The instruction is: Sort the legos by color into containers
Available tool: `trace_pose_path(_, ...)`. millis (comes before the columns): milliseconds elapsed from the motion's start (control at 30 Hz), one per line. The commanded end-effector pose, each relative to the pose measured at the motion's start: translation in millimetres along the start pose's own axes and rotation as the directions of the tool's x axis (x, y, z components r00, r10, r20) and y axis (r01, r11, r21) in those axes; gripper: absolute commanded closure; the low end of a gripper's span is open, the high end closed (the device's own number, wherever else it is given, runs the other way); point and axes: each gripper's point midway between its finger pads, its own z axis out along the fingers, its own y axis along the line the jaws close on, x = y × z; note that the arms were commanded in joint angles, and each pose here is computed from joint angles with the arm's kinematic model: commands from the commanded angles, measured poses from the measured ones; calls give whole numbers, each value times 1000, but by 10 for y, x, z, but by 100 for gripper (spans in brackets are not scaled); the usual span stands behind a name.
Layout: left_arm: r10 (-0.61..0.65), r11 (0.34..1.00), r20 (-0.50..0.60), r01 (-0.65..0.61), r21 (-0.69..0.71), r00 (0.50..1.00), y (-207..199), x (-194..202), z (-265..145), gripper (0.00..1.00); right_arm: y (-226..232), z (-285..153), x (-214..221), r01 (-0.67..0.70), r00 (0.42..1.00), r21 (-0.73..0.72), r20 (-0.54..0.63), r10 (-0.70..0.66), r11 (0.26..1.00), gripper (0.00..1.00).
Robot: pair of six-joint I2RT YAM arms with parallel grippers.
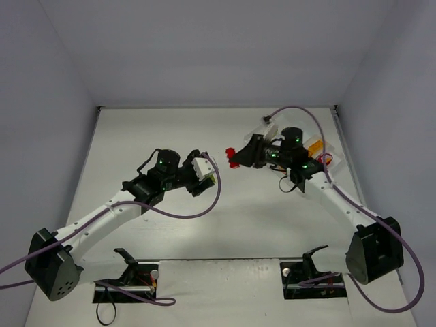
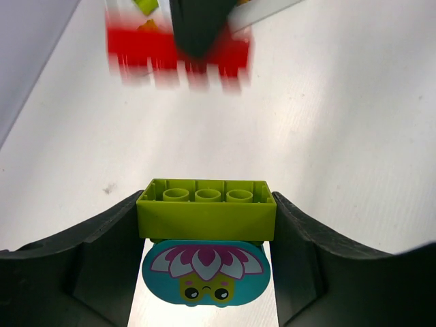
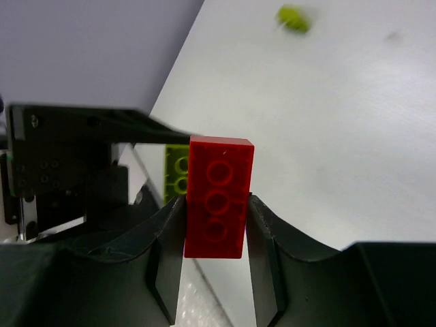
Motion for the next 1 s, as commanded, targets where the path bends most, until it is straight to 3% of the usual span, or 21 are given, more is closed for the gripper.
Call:
trace_pose_path(0,9,1000,43,-8,-24,999,116,-215,-51,97,-130,-434,-547,83,980,96,171,-99,992,100)
trace_pose_path(167,1,999,37,0,-37,999,138,-215,-58,97,-636,-852,-736,38,970,279,222,-103,959,100)
trace_pose_path(233,-4,999,34,6,-51,999,166,-218,-64,97,-1039,-1136,-879,-25,954,452,278,-115,892,100)
trace_pose_path(267,-7,998,33,9,-58,999,175,-218,-69,97,-1204,-1262,-877,-47,954,530,275,-118,847,100)
trace_pose_path(300,-13,998,31,15,-65,999,188,-222,-73,97,-1481,-1509,-941,-113,940,652,315,-133,750,100)
trace_pose_path(433,-21,996,32,23,-91,999,235,-245,-96,97,-2085,-2142,-960,-270,912,837,380,-152,476,100)
trace_pose_path(633,-24,993,47,29,-114,999,269,-293,-136,96,-2700,-2507,-817,-359,915,901,391,-96,244,95)
trace_pose_path(733,-20,992,48,25,-121,999,282,-298,-153,97,-2945,-2570,-683,-385,916,905,399,-43,182,95)
trace_pose_path(833,-15,992,56,22,-123,998,285,-325,-172,96,-3111,-2620,-579,-401,914,905,406,-6,143,87)
trace_pose_path(967,-9,992,68,17,-125,998,286,-358,-194,96,-3230,-2610,-506,-398,917,909,399,22,120,58)
